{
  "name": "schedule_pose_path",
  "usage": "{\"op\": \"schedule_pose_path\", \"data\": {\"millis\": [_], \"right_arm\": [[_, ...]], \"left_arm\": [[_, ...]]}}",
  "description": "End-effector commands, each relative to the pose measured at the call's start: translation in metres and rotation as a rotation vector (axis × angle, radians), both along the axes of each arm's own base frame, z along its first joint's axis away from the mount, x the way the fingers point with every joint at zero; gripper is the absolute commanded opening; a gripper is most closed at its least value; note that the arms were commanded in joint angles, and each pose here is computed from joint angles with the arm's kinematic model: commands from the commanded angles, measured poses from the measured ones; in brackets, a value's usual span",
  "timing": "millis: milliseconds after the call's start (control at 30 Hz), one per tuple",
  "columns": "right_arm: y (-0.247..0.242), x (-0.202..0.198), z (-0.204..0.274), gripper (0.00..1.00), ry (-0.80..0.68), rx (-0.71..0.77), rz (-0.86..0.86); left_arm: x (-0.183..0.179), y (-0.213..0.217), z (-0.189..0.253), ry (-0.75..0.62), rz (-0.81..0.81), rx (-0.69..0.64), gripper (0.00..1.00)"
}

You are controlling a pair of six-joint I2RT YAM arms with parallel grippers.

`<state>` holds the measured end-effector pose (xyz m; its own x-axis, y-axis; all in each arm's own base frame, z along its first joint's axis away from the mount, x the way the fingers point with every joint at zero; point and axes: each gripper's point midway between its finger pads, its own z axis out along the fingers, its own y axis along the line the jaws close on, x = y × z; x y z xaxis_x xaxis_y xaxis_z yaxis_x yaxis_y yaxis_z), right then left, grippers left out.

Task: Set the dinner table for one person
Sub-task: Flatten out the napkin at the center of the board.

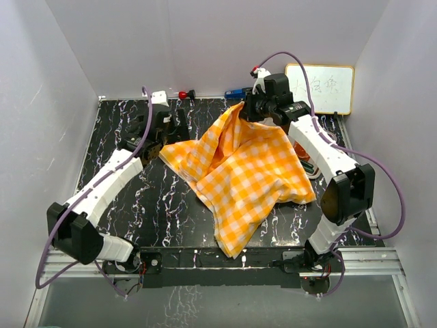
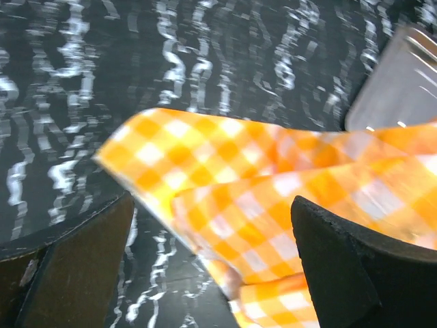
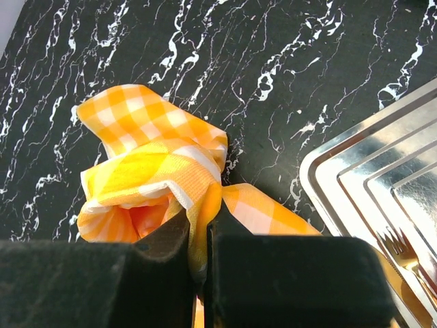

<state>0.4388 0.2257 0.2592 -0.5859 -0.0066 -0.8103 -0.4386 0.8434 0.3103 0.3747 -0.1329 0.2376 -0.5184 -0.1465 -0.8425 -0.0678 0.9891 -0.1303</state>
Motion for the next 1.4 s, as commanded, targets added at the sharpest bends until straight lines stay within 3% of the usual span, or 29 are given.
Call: {"op": "schedule_pose_path", "data": {"millis": [0, 133, 500, 800, 933, 1100, 1367], "right_arm": [[0.009, 0.004, 0.041, 0.00, -0.116, 0.056, 0.019], [0.004, 0.003, 0.049, 0.00, -0.138, 0.034, 0.007], [0.014, 0.009, 0.028, 0.00, -0.085, 0.026, 0.048], [0.016, 0.007, 0.026, 0.00, -0.077, 0.028, 0.067], [0.015, 0.006, 0.026, 0.00, -0.079, 0.024, 0.067], [0.017, 0.003, 0.025, 0.00, -0.080, 0.032, 0.083], [0.017, -0.008, 0.028, 0.00, -0.100, 0.047, 0.107]], "left_arm": [[-0.001, -0.061, -0.023, 0.070, -0.244, -0.171, 0.99], [-0.007, -0.078, -0.026, 0.042, -0.346, -0.206, 0.99], [-0.066, -0.111, 0.035, -0.264, -0.787, -0.232, 0.99], [-0.065, -0.125, -0.027, -0.162, -0.849, 0.019, 0.99], [-0.049, -0.123, -0.053, -0.130, -0.763, 0.196, 0.99], [-0.020, -0.108, -0.073, -0.110, -0.540, 0.381, 0.99], [0.003, -0.072, -0.075, -0.129, -0.215, 0.578, 0.99]]}}
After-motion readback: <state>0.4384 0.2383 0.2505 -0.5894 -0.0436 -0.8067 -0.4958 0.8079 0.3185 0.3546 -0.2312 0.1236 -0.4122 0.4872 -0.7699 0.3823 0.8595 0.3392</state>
